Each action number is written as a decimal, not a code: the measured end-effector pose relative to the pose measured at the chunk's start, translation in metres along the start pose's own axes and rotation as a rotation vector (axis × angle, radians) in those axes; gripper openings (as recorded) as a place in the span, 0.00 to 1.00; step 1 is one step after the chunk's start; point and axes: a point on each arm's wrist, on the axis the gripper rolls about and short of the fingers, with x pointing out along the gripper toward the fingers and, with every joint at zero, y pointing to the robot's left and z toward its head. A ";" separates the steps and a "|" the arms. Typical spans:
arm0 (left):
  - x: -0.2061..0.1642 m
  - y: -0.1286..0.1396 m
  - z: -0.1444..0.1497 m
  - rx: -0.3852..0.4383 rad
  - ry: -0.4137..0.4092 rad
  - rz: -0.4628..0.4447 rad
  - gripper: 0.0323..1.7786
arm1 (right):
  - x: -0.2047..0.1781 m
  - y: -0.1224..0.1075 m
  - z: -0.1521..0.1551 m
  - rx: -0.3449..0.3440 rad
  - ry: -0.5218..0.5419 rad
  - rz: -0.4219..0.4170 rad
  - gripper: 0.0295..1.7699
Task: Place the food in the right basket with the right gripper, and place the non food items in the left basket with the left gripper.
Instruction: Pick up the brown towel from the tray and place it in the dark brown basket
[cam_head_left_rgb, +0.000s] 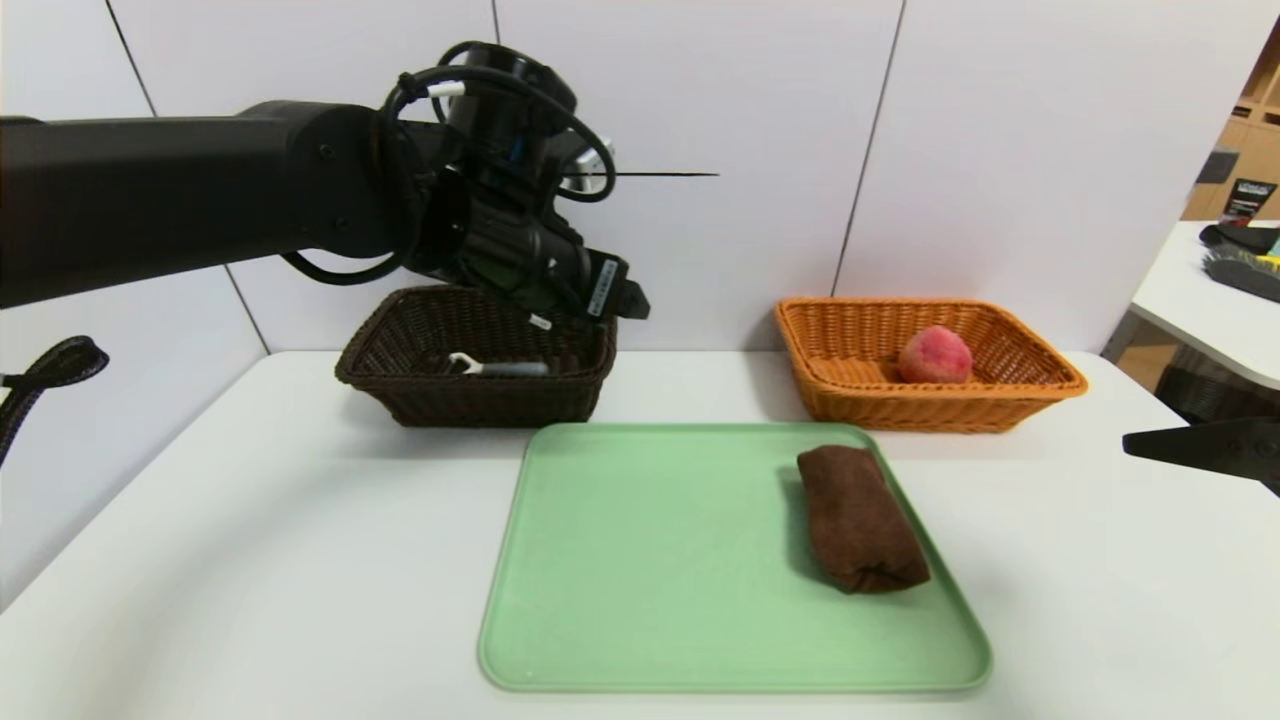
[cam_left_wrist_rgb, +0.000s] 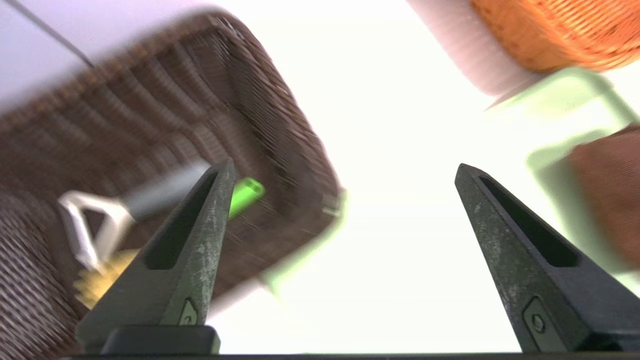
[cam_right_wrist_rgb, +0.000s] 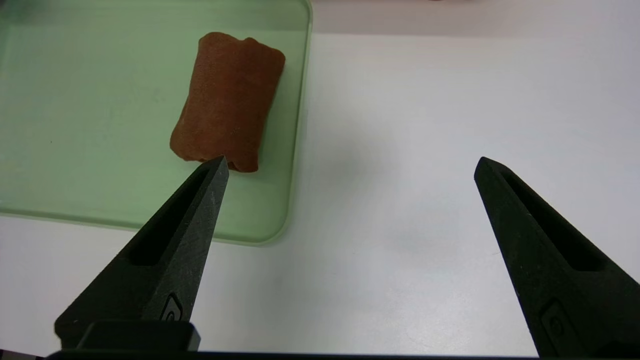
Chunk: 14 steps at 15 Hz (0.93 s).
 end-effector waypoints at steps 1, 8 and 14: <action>-0.003 -0.017 -0.003 -0.049 0.014 0.009 0.89 | 0.000 0.000 0.000 0.003 0.002 0.000 0.96; -0.007 -0.100 -0.026 -0.253 0.093 -0.044 0.93 | -0.005 0.000 -0.006 0.010 -0.003 -0.001 0.96; 0.020 -0.156 -0.061 -0.245 0.151 -0.013 0.94 | -0.005 0.000 -0.014 0.012 0.009 -0.002 0.96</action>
